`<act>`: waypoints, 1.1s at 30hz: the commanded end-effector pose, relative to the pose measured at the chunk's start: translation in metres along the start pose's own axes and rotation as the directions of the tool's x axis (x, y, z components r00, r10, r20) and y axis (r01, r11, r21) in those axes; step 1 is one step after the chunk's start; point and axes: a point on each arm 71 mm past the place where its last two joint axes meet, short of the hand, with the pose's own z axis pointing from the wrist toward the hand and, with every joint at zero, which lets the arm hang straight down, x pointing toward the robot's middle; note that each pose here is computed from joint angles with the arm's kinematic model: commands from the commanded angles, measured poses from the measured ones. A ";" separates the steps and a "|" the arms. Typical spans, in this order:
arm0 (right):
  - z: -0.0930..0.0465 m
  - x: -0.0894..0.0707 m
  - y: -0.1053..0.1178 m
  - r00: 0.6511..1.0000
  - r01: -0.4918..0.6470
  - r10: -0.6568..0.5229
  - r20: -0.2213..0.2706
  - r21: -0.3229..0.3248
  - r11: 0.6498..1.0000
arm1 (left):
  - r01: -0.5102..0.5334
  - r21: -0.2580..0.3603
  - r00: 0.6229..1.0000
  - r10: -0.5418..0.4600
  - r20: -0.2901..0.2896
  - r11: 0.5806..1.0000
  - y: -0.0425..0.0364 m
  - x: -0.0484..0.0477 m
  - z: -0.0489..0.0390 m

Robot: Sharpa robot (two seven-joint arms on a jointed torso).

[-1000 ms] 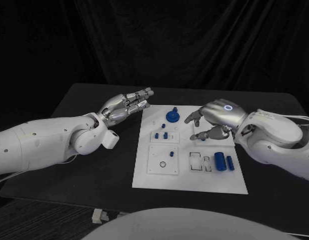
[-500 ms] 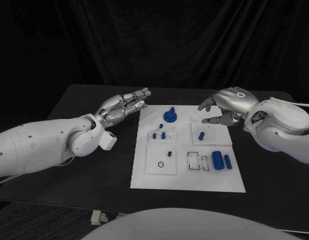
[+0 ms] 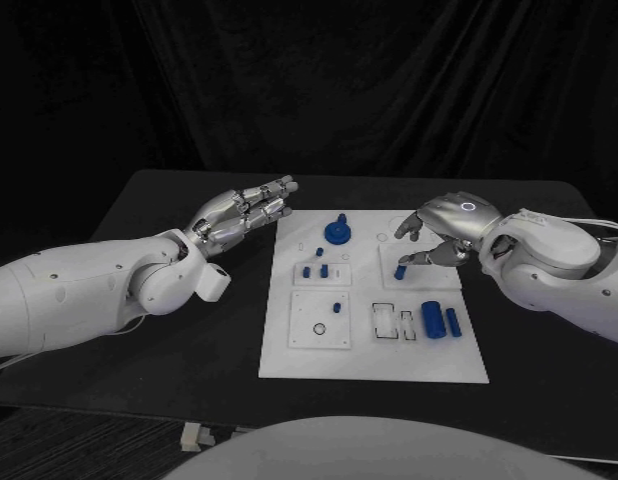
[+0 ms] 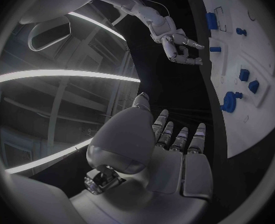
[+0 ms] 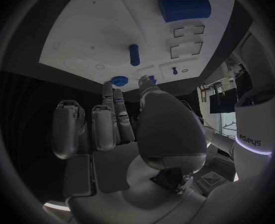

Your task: Assemble the parts on the task board

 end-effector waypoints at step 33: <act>0.004 0.037 0.014 0.996 -0.043 0.039 -0.082 -0.058 0.997 | 0.004 0.038 1.000 -0.004 0.009 0.999 -0.0022 -0.0010 0.0000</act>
